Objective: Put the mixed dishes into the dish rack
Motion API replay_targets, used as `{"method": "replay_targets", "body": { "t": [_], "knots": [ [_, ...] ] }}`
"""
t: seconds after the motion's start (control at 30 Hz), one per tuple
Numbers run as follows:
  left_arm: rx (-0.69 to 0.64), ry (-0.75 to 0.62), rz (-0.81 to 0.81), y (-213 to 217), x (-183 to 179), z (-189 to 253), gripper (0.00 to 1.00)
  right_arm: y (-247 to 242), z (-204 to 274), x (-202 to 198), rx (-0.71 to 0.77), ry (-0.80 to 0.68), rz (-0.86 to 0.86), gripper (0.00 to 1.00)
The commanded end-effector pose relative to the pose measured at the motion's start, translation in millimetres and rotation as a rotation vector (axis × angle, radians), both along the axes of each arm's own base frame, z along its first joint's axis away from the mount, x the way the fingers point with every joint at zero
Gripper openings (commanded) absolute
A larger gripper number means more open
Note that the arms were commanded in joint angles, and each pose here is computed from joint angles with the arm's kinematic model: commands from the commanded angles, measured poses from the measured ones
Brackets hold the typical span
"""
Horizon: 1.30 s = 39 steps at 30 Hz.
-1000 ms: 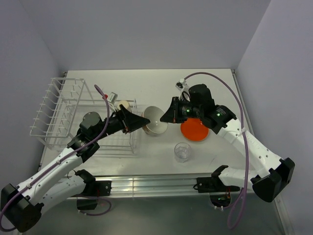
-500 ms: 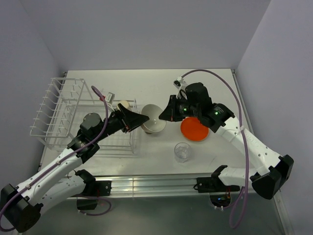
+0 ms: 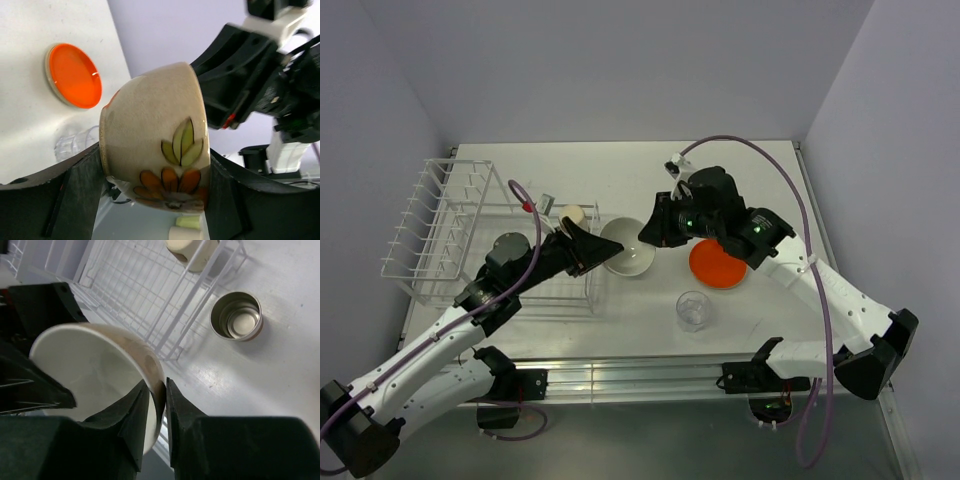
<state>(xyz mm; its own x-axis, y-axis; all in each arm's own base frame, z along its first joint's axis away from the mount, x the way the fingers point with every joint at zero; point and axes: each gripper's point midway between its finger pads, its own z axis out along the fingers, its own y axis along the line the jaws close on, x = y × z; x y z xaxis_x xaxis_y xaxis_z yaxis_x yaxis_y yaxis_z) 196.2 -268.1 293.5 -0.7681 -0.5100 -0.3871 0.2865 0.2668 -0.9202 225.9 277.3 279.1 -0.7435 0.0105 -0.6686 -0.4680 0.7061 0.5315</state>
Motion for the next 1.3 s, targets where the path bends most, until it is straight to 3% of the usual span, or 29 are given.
{"method": "replay_targets", "body": {
  "t": [0.0, 0.1, 0.63, 0.87, 1.27],
  "knots": [
    [-0.003, -0.063, -0.025, -2.0, -6.5, 19.7, 0.0, 13.3, 61.1, 11.3, 0.135, -0.145, -0.006, 0.28],
    [0.022, -0.061, -0.016, 0.6, -6.4, 16.1, 0.0, 12.7, 59.5, 13.2, 0.127, -0.147, -0.013, 0.4],
    [0.198, -0.081, 0.132, 34.3, 0.5, 21.3, 0.0, 10.8, 59.3, 14.7, 0.136, -0.154, -0.032, 0.47],
    [0.4, -0.102, 0.26, 70.2, 8.3, 37.4, 0.0, -0.4, 54.8, 11.3, 0.126, -0.166, -0.064, 0.47],
    [0.861, -0.017, 0.457, 145.1, 17.0, 21.2, 0.0, -16.5, 36.6, 11.3, 0.101, -0.156, -0.097, 0.47]
  ]
}}
